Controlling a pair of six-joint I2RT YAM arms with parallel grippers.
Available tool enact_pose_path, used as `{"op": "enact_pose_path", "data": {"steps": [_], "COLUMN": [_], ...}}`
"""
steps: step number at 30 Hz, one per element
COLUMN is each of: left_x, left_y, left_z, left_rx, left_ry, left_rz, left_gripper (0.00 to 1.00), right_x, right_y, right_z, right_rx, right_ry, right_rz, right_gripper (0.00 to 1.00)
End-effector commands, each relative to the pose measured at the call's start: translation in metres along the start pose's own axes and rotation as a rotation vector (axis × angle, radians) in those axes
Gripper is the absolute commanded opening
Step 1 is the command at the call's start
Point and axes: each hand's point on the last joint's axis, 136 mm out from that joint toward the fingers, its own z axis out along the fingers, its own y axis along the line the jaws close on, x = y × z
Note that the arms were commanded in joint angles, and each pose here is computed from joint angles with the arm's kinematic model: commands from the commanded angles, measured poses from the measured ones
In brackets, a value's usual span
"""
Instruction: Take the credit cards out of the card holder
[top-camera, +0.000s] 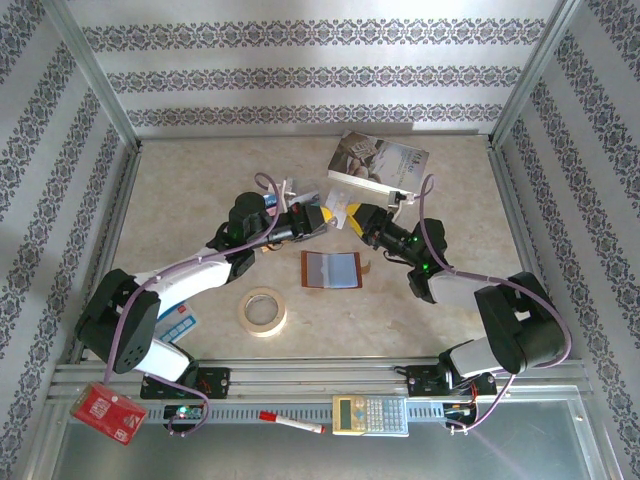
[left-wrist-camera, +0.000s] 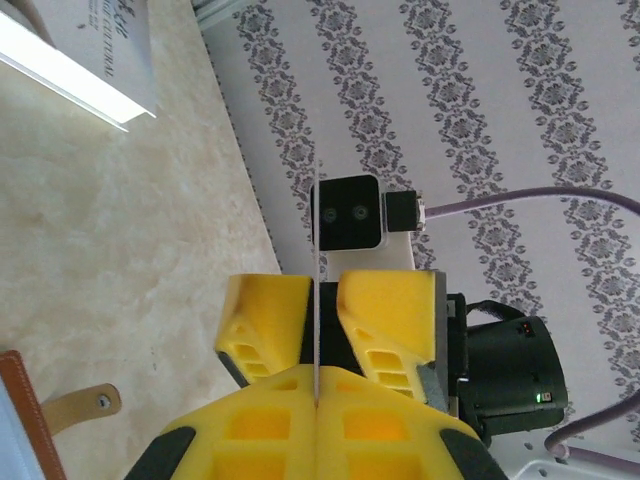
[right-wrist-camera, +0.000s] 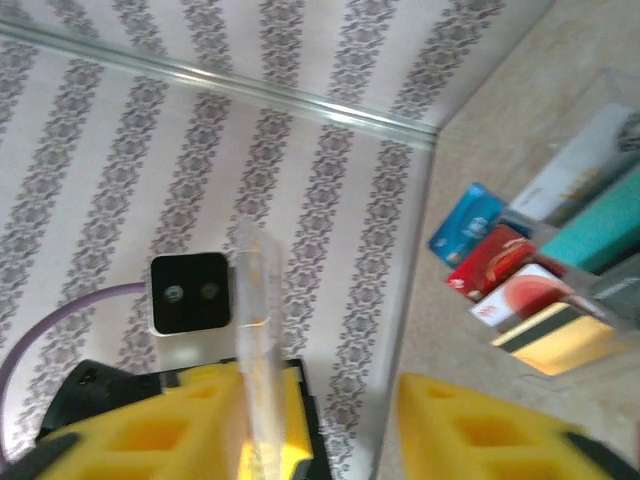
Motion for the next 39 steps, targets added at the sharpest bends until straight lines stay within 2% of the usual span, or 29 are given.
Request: {"op": "enact_pose_path", "data": {"steps": [1,4,9,16,22,27,31,39], "left_x": [-0.011,-0.013,-0.016,-0.04,-0.063,-0.064,-0.077,-0.081], "left_y": [0.017,0.036,0.054,0.049,0.047,0.06,0.068,0.092], "left_z": [-0.015,-0.033,-0.064,-0.087,-0.07,-0.043,-0.032,-0.018], "left_rx": [-0.073,-0.187,-0.426,-0.593,-0.617,-0.604,-0.611,-0.511], "left_ry": [-0.034,-0.04,-0.017,0.031,0.092,0.296,0.392,0.602], "left_rz": [0.04,0.082,0.231,0.456,0.619,0.735,0.894,1.01], "left_gripper": [0.0,0.0,0.0,0.0,0.0,0.0,0.0,0.0], "right_x": [0.002,-0.001,-0.006,0.0,0.001,0.003,0.003,0.001], "right_y": [-0.021,-0.031,-0.053,-0.09,-0.107,-0.11,-0.11,-0.107], "right_z": [-0.004,-0.006,-0.011,-0.031,-0.054,-0.072,-0.083,-0.094], "right_rx": [0.079,0.122,0.204,0.418,0.576,0.65,0.69,0.744], "right_ry": [0.041,0.049,0.052,0.046,0.021,0.003,-0.015,-0.028], "right_rz": [-0.008,-0.017,0.015,0.018,-0.023,-0.063,-0.091,-0.122], "right_gripper": [0.55,0.61,0.63,0.71,0.84,0.91,0.97,0.98]}}
